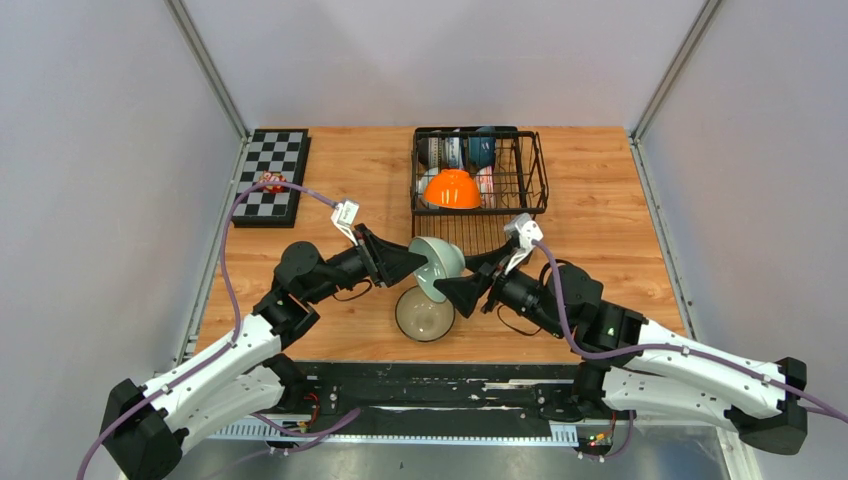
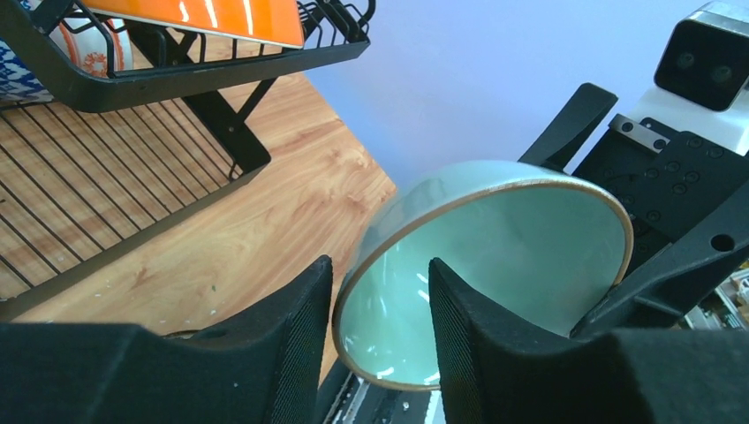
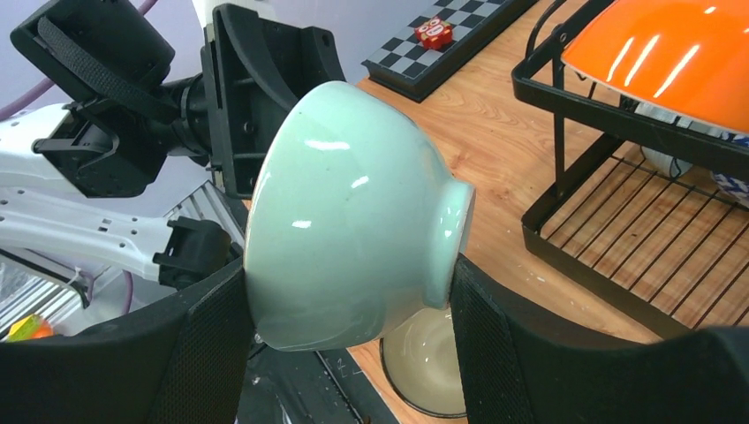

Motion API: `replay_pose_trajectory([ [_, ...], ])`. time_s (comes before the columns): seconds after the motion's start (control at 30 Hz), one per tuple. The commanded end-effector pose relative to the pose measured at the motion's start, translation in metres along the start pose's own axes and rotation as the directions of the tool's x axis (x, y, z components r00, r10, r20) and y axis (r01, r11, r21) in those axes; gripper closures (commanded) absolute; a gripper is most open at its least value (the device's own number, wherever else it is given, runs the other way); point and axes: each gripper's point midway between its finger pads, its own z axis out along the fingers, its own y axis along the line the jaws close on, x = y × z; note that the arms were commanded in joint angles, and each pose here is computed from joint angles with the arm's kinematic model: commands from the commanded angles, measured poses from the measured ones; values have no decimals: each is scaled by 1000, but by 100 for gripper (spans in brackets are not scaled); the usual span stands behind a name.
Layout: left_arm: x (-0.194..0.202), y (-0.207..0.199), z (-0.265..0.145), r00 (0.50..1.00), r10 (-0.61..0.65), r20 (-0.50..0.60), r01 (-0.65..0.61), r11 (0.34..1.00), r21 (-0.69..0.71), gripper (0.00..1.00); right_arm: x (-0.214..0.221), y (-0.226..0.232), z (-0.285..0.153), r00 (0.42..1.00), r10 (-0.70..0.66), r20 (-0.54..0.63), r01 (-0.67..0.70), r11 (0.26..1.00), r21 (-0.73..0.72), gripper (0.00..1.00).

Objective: Load the bowls into the dish rack
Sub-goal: Turn the bowl upside down on the dish rack.

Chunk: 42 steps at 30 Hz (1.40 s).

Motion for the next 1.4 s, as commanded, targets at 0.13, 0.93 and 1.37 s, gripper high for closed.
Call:
replay_pose_trajectory([
  [0.13,-8,3,1,999,30,13,-30,999,-33,46,-57,12,-6,989,-1,148,2,1000,-6,97],
  [0.93,-36,22,-39,974,199,-105,-224,910,-350,30,-132,-38,-34,881,-473,0,446,830,335,97],
  [1.37,-32,16,-59,938,256,-232,-326,878,-351,29,-157,-78,-18,644,-693,-323,757,518,397,97],
])
